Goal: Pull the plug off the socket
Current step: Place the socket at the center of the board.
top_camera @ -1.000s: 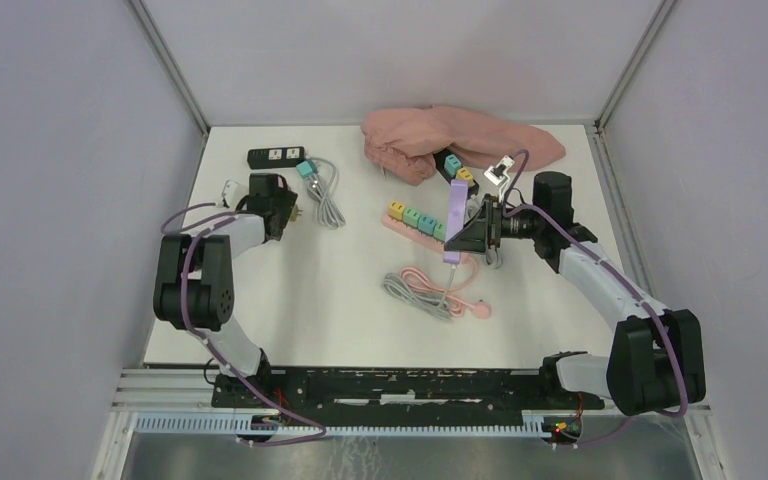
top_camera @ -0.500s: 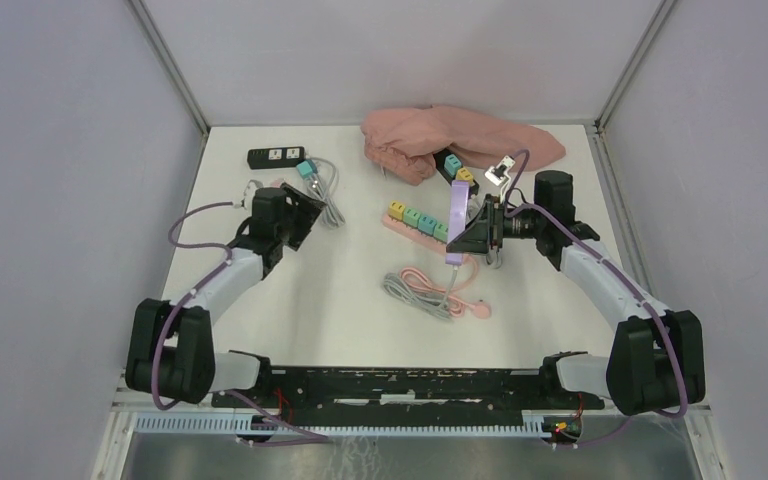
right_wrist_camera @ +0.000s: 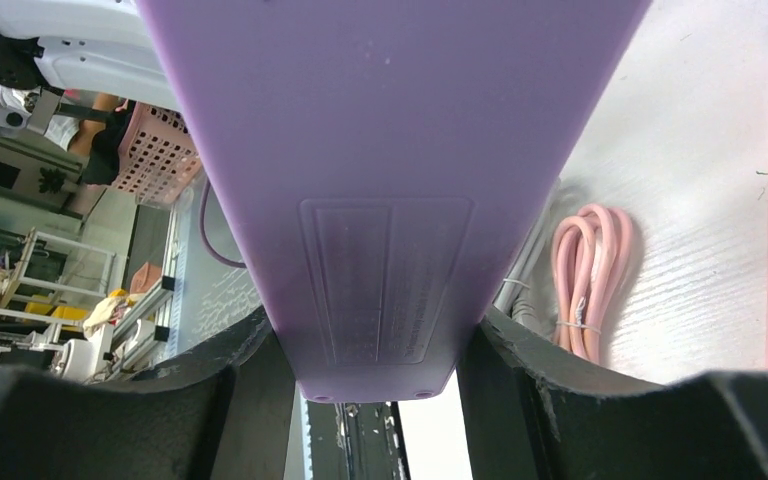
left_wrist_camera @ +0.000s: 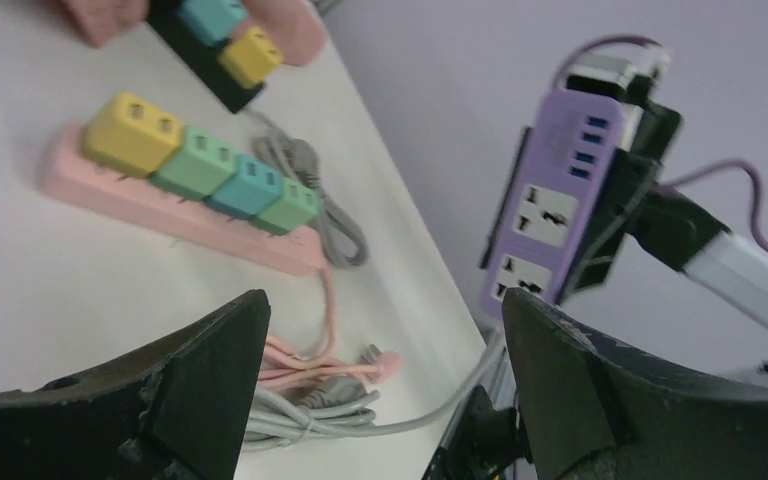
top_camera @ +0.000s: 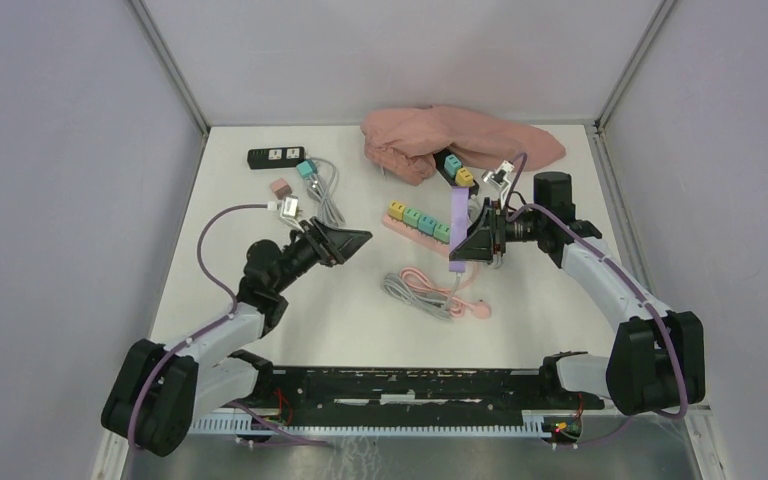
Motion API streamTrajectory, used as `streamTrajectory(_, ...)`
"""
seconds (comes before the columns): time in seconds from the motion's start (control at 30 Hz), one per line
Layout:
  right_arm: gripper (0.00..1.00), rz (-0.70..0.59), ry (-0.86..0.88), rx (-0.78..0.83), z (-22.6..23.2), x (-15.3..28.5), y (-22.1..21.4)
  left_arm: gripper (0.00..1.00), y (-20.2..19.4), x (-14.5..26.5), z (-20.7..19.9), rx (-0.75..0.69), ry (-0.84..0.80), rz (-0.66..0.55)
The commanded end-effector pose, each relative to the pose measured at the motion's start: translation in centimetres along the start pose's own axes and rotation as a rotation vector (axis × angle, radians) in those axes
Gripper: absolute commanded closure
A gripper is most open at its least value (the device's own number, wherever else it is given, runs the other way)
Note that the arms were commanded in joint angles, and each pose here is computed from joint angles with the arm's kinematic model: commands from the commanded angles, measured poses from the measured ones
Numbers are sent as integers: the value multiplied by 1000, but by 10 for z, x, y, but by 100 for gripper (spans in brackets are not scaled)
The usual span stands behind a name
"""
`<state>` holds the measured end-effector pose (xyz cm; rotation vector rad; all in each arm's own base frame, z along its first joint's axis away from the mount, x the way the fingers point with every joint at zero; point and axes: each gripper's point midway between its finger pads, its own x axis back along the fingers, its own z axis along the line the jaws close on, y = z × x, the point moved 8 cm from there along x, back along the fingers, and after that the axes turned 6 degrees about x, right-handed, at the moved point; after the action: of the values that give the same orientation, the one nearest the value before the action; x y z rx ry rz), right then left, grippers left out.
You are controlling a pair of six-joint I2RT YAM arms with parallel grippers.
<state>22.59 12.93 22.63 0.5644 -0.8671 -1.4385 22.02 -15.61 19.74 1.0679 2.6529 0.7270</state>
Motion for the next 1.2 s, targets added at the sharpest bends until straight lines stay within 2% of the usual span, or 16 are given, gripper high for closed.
streamTrajectory(0.0,97,-14,69,124,10,3,17,6,-7,7,-55,-176,-433,8)
streamTrajectory(0.17,97,-9,94,137,12,4,15,4,-23,-2,-61,-124,-504,87)
streamTrajectory(0.33,98,-3,116,145,14,5,13,2,-34,-13,-68,-154,-532,129)
streamTrajectory(0.57,98,1,157,166,18,6,11,0,-42,-36,-82,-224,-551,97)
streamTrajectory(0.83,98,-6,229,228,28,8,4,1,-55,-55,-99,-263,-687,50)
streamTrajectory(0.97,98,-7,233,228,28,8,4,1,-64,-68,-105,-285,-678,3)
streamTrajectory(1.17,98,-8,238,227,29,8,3,1,-79,-92,-113,-301,-628,6)
